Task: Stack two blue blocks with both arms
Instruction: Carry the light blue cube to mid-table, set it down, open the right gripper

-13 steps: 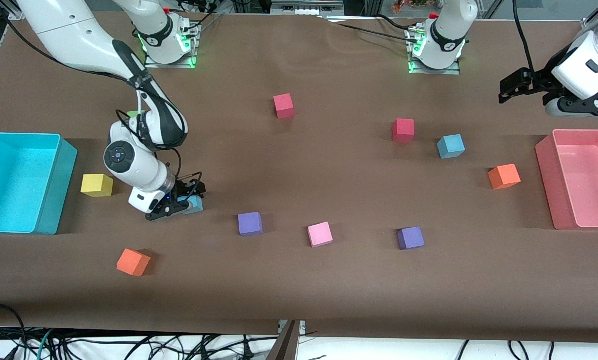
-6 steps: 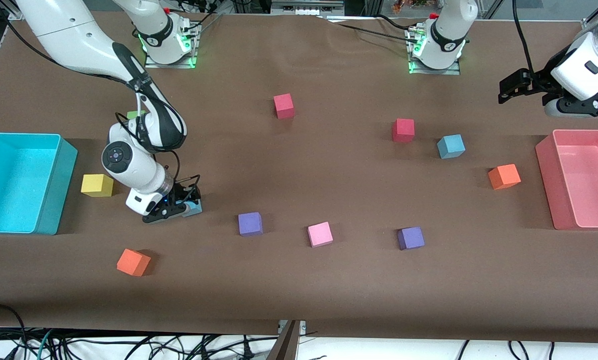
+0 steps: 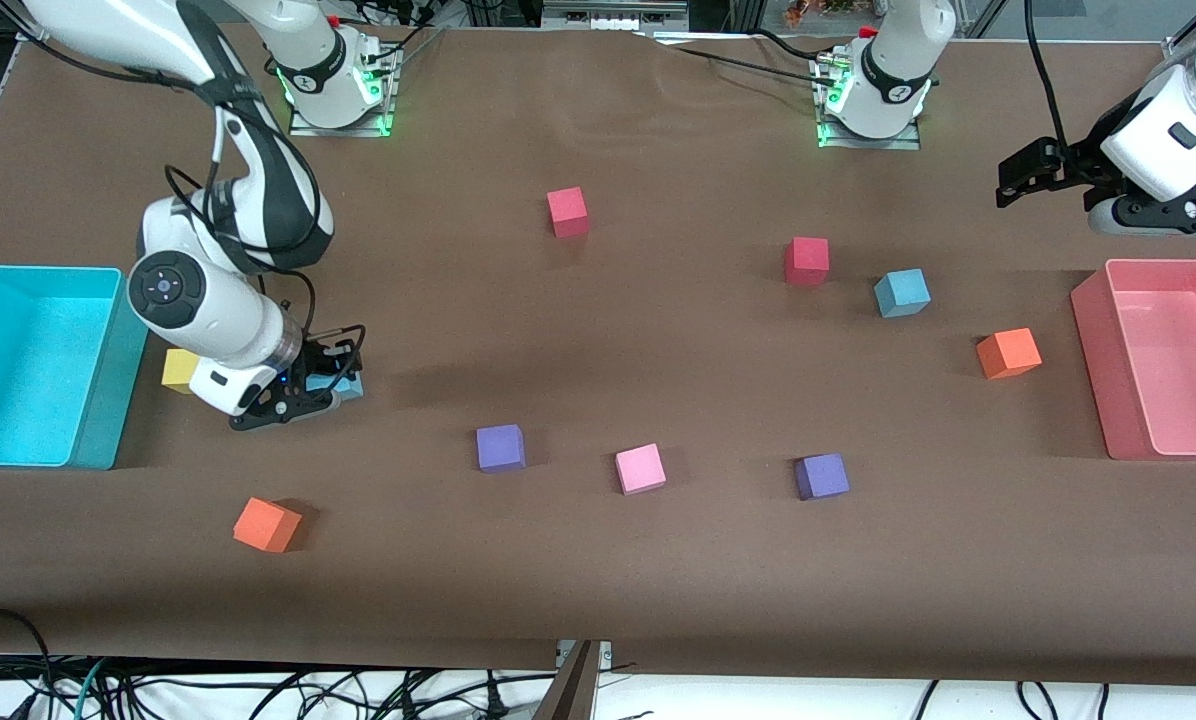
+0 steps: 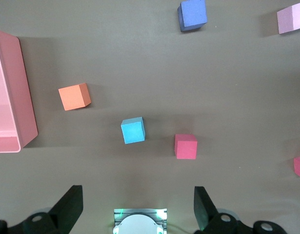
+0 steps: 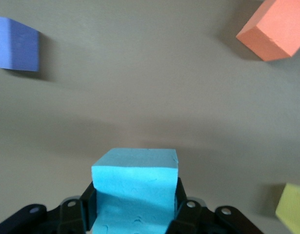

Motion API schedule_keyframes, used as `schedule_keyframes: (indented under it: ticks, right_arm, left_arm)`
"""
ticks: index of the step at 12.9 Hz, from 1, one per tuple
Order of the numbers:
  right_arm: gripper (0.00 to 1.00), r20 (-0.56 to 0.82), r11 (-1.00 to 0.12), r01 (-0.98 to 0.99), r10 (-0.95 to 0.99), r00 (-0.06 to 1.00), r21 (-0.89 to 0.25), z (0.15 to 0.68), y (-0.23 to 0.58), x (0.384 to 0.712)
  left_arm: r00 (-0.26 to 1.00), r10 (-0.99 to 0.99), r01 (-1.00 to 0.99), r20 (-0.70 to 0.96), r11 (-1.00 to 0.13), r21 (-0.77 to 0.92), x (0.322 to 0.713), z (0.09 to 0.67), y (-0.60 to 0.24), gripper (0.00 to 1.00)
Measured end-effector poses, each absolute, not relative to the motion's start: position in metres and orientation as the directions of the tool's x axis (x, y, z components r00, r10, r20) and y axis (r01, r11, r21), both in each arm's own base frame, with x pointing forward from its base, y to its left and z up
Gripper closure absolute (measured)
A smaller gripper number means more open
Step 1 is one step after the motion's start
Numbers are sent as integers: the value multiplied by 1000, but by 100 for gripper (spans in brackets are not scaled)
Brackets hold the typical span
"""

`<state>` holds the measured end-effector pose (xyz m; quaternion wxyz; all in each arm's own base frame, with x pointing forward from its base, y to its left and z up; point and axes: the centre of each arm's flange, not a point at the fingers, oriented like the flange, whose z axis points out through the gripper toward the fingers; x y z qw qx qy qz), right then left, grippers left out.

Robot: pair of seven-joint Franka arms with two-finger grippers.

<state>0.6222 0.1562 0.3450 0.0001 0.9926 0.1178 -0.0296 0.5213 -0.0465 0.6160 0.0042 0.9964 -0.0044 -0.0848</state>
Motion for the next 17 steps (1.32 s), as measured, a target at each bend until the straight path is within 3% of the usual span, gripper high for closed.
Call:
schedule_keyframes:
  ticks: [3,6,11,14,17]
  right_arm:
    - [41,-76,-994,108,109,991,-12,375,236,608]
    - [44,-96,-998,4,9,995,-58,367,335,586]
    - [44,-102,-994,1,12,995,-112,292,460,552]
    - [44,-62,-985,18,29,998,-171,244,486,545]
    - [44,-66,-987,55,66,996,-149,223,498,533]
  left_arm:
    - [985,-9,-8,-173,-1000,9,521,614,-46,0]
    - [984,-8,-7,-180,-1000,8,520,609,-46,0]
    - [984,-8,-6,-177,-1000,8,518,611,-46,0]
    - [984,-7,-6,-179,-1000,8,518,610,-46,0]
    - [984,-6,-5,-181,-1000,8,518,609,-45,0]
